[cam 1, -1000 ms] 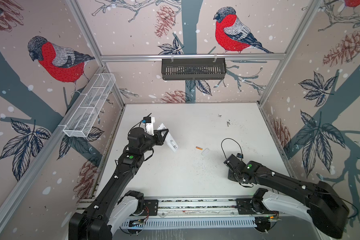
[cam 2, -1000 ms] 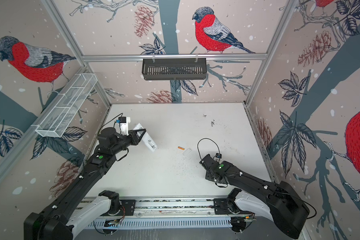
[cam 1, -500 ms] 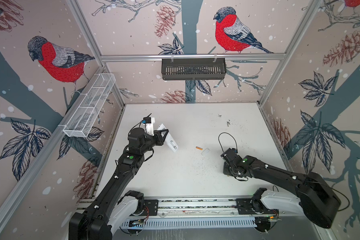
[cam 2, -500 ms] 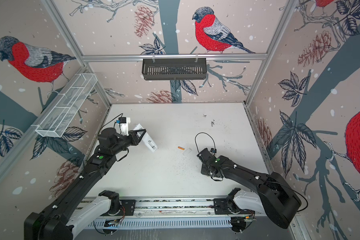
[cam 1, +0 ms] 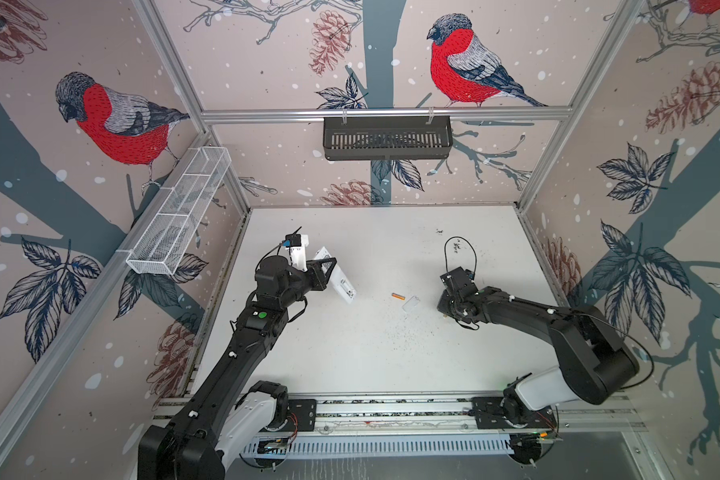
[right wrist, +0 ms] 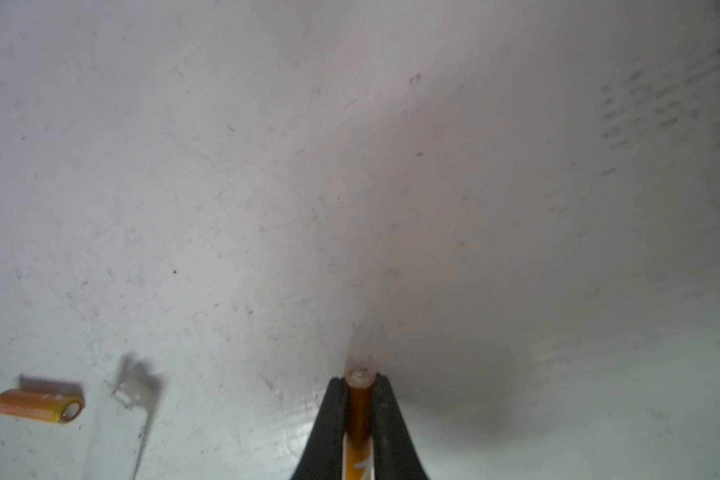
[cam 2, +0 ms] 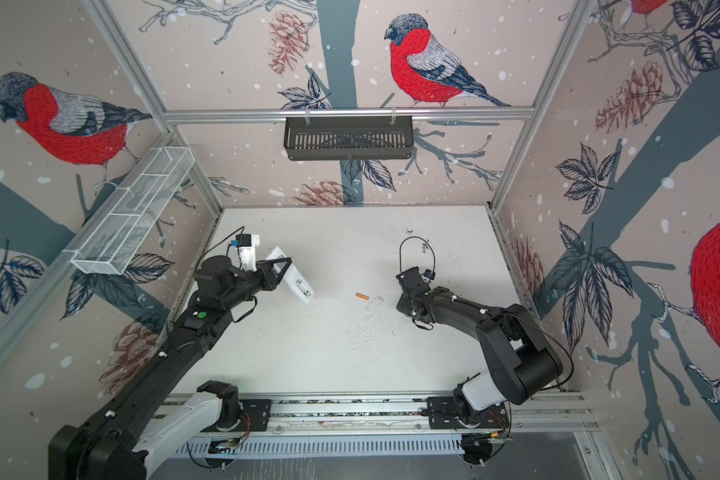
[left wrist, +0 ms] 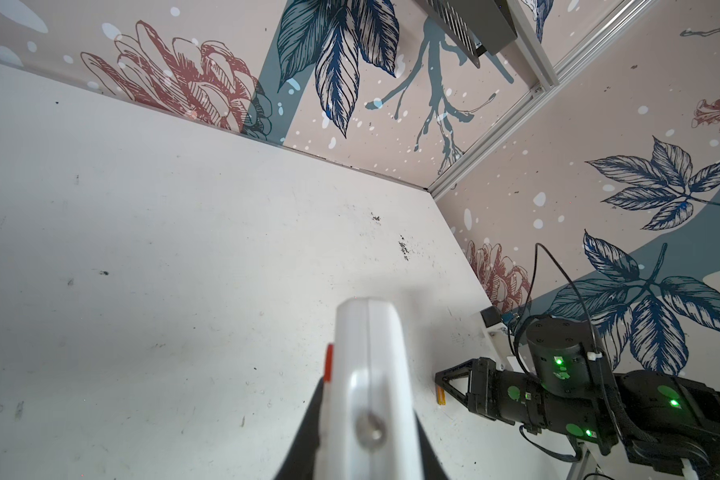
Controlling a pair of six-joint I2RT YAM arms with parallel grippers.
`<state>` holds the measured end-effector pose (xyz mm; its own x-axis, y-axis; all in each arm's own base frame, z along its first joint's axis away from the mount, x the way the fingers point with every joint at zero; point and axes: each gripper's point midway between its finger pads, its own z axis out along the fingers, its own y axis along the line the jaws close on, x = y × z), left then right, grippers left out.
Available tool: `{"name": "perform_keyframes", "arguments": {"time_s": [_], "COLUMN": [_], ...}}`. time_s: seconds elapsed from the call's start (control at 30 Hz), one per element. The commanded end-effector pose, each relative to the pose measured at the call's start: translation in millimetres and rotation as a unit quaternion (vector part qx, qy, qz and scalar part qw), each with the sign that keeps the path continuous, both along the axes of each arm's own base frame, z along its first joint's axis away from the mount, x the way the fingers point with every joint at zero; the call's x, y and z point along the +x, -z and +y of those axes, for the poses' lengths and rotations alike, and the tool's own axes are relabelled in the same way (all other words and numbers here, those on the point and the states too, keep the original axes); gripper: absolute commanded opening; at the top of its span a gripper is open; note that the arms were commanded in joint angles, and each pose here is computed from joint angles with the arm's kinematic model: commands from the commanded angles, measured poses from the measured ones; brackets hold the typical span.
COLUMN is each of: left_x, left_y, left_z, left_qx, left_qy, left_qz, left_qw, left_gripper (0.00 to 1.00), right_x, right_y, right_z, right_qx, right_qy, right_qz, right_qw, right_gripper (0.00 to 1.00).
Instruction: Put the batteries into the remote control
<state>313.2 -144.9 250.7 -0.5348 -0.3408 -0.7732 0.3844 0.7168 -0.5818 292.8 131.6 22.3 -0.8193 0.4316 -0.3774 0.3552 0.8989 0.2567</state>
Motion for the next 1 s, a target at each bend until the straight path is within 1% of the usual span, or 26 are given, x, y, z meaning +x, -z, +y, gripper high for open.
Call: {"name": "perform_keyframes", "arguments": {"time_s": [0.0, 0.1, 0.23, 0.27, 0.33, 0.47, 0.6, 0.7, 0.87, 0.97], "left_x": [2.2, 2.6, 1.5, 1.5, 1.3, 1.7, 2.3, 2.1, 1.9, 2.3], "left_y": [-12.6, -11.7, -9.9, -10.0, -10.3, -12.1, -11.2, -12.4, -13.5, -13.0], "left_z": [-2.8, -3.0, -3.1, -2.9, -2.7, -3.0, -3.8, -3.9, -3.0, -3.1], "left_qx": [-0.011, -0.016, -0.019, -0.020, -0.019, -0.019, -0.020, -0.021, -0.020, -0.021], "left_qy": [0.010, 0.011, 0.011, 0.010, 0.010, 0.011, 0.012, 0.013, 0.011, 0.010], "left_qz": [-0.024, -0.023, -0.022, -0.022, -0.023, -0.025, -0.023, -0.024, -0.027, -0.027], "left_qw": [1.000, 1.000, 1.000, 1.000, 1.000, 0.999, 0.999, 0.999, 0.999, 0.999], "left_gripper": [0.09, 0.09, 0.09, 0.09, 0.09, 0.09, 0.09, 0.09, 0.09, 0.09], "right_x": [7.7, 4.5, -3.8, -5.9, -9.4, -14.8, -17.6, -24.4, -40.1, -39.6], "right_y": [-3.1, -0.1, 4.2, 4.8, 5.1, 4.9, -0.7, -1.8, 3.6, 0.8], "right_z": [2.1, -1.9, -13.2, -15.8, -19.3, -25.7, -23.9, -17.5, -10.2, 3.1], "right_qx": [0.010, -0.002, -0.003, -0.001, -0.001, -0.006, 0.001, 0.016, 0.036, 0.061], "right_qy": [0.011, 0.008, 0.023, 0.026, 0.027, 0.024, 0.003, -0.019, -0.028, -0.038], "right_qz": [-0.013, -0.004, 0.004, 0.004, 0.005, 0.005, -0.007, -0.002, 0.011, 0.002], "right_qw": [1.000, 1.000, 1.000, 1.000, 1.000, 1.000, 1.000, 1.000, 0.999, 0.997], "right_gripper": [0.15, 0.17, 0.18, 0.19, 0.28, 0.42, 0.47, 0.52, 0.53, 0.54]}}
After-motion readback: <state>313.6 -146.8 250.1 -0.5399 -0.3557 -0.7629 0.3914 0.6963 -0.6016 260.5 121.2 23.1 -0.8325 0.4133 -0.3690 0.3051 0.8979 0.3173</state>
